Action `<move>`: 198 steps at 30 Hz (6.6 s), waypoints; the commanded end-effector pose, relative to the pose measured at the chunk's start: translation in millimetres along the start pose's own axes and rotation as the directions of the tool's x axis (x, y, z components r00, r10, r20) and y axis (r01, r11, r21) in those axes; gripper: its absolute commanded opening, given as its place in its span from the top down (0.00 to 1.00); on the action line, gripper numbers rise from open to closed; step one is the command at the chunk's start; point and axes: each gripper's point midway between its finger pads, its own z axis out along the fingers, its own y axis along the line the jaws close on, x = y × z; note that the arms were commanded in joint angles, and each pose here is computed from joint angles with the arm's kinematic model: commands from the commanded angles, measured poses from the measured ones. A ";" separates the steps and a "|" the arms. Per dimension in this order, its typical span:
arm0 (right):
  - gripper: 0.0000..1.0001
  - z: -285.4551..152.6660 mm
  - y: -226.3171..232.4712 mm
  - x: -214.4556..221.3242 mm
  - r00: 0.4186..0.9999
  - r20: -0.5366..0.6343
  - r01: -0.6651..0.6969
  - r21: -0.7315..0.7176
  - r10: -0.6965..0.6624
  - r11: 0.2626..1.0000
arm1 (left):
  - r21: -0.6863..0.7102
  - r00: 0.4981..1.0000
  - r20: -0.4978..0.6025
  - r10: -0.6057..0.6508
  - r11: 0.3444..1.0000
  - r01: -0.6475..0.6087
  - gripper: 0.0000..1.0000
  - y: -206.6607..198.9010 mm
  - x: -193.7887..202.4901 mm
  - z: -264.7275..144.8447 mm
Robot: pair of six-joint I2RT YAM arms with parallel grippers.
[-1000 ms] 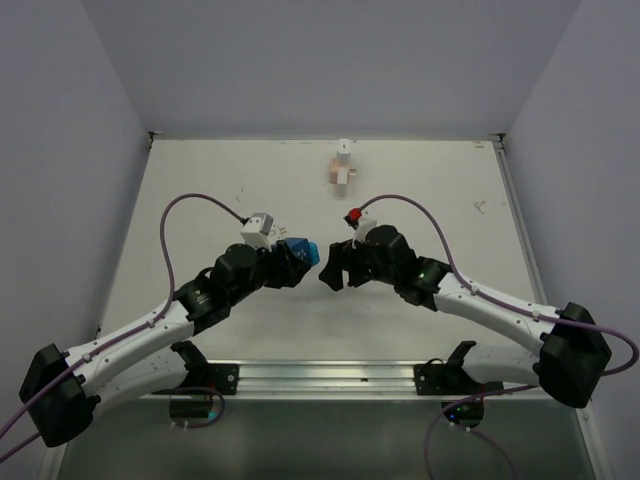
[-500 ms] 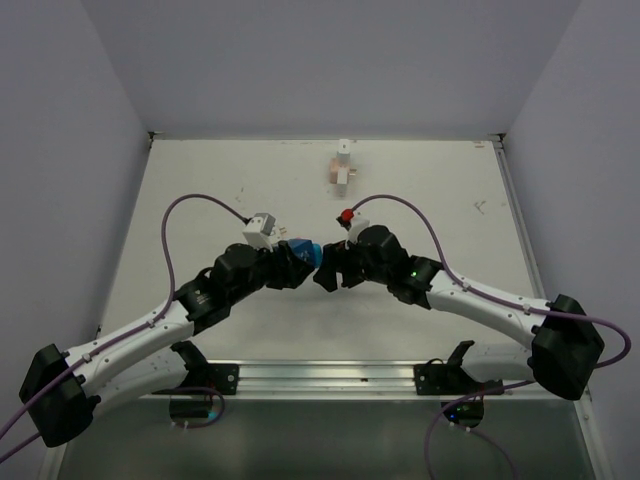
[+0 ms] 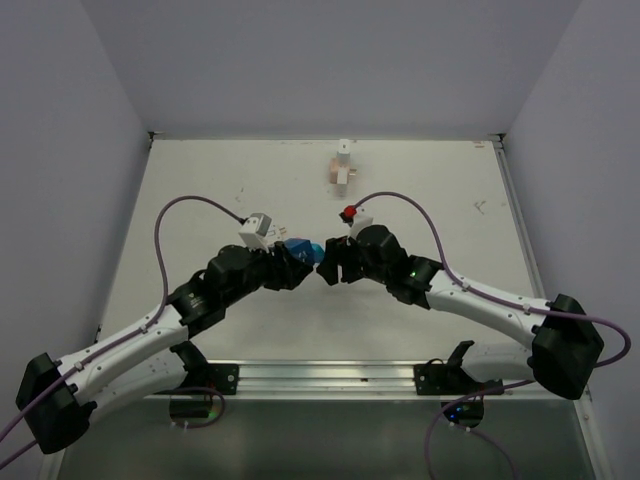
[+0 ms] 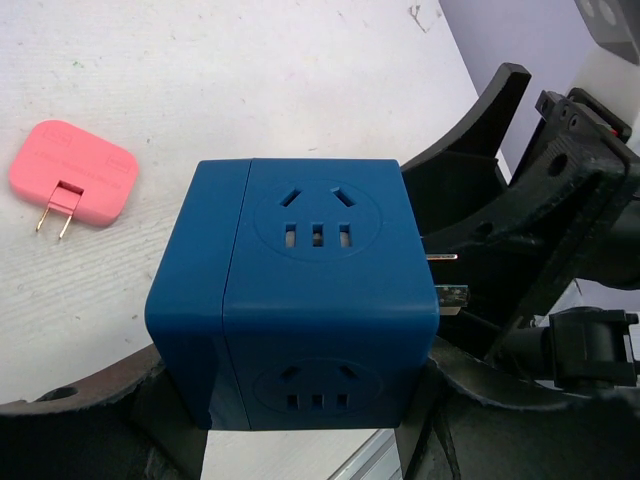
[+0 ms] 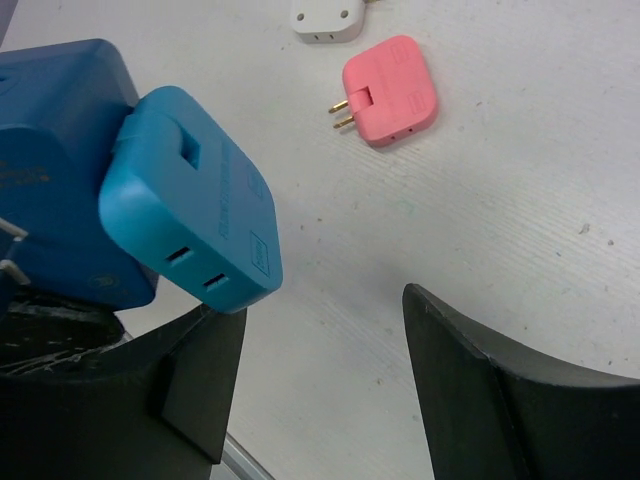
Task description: Pull the plug off the socket
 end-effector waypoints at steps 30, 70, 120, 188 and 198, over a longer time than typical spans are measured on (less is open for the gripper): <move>0.34 -53.7 -20.2 -36.3 0.983 0.153 -0.125 0.138 0.103 0.983 | 0.189 0.957 0.100 0.273 0.939 -0.288 1.00 -21.7 -6.7 -21.4; 0.36 -78.6 41.0 -72.3 0.795 -0.211 -0.603 -0.381 0.569 0.701 | 0.342 0.777 0.356 0.519 0.701 -0.626 1.00 -66.1 -25.6 -21.1; 1.00 -97.9 -17.9 -115.3 0.782 -0.047 -0.587 -0.393 0.622 0.708 | 0.163 0.794 0.460 0.398 0.841 -0.516 1.00 -39.1 -56.8 -42.9; 0.20 -54.8 -125.2 -20.1 0.972 0.174 -0.201 0.243 0.161 0.949 | -0.703 0.939 -0.304 -0.161 0.703 -0.107 0.55 277.5 -41.9 63.7; 0.19 -54.3 -128.2 -25.7 0.981 0.137 -0.168 0.279 0.134 0.945 | -0.687 0.963 -0.262 -0.059 0.713 -0.143 0.26 249.4 -82.5 38.4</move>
